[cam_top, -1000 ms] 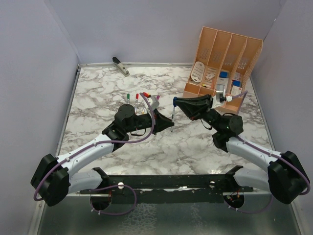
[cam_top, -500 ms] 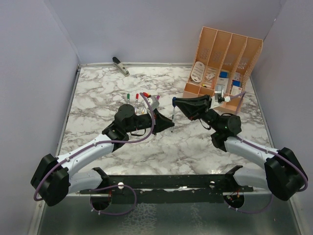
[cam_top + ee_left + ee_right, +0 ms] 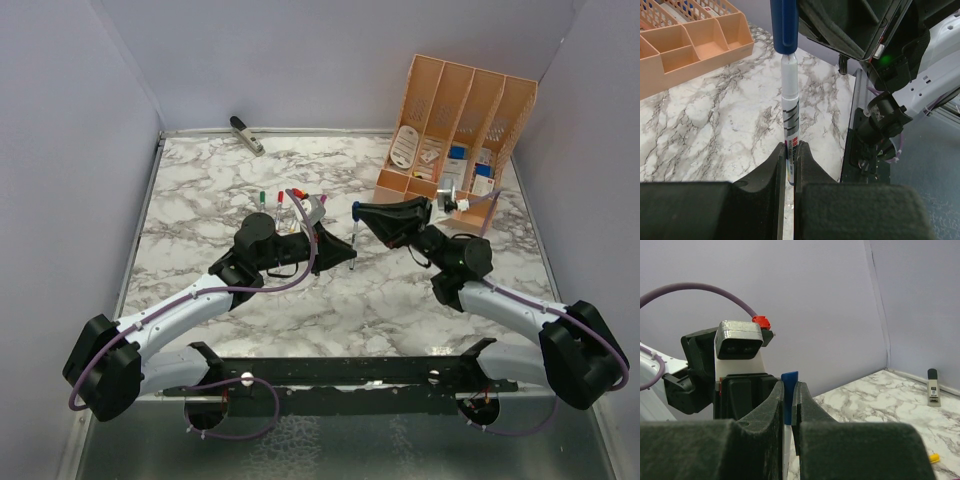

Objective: Insert the pens into the pen caps

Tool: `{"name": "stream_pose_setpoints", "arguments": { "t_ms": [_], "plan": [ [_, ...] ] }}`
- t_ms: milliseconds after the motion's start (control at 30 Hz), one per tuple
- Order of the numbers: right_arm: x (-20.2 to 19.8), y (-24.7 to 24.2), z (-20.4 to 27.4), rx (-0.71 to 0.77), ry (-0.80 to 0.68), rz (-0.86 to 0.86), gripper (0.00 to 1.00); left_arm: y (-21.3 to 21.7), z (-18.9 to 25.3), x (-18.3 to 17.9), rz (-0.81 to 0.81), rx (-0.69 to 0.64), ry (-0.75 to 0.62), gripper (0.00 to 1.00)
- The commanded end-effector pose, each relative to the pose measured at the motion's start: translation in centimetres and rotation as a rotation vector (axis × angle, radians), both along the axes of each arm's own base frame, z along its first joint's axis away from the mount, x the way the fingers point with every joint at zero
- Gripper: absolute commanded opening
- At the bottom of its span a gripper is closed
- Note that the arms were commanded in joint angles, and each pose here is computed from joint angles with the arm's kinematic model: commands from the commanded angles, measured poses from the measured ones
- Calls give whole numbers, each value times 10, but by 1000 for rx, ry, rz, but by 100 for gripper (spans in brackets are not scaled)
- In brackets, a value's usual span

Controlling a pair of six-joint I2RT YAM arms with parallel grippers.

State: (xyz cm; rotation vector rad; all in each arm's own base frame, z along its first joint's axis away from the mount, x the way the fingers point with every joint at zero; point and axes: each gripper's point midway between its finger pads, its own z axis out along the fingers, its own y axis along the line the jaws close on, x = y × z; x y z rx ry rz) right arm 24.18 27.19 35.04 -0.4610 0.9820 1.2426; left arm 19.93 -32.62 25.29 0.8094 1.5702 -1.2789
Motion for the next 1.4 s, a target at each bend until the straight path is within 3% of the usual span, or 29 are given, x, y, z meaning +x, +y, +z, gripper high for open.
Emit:
{"name": "stream_pose_setpoints", "arguments": {
  "t_ms": [0, 533, 1367],
  "plan": [
    [-1, -2, -8, 13, 16, 4, 2, 0, 27, 1, 11, -65, -68, 0],
    [-5, 4, -38, 5, 103, 68, 2, 8, 66, 19, 133, -183, -166, 0],
    [5, 28, -128, -240, 279, 41, 2, 26, 111, 44, 287, -278, -281, 0]
  ]
}}
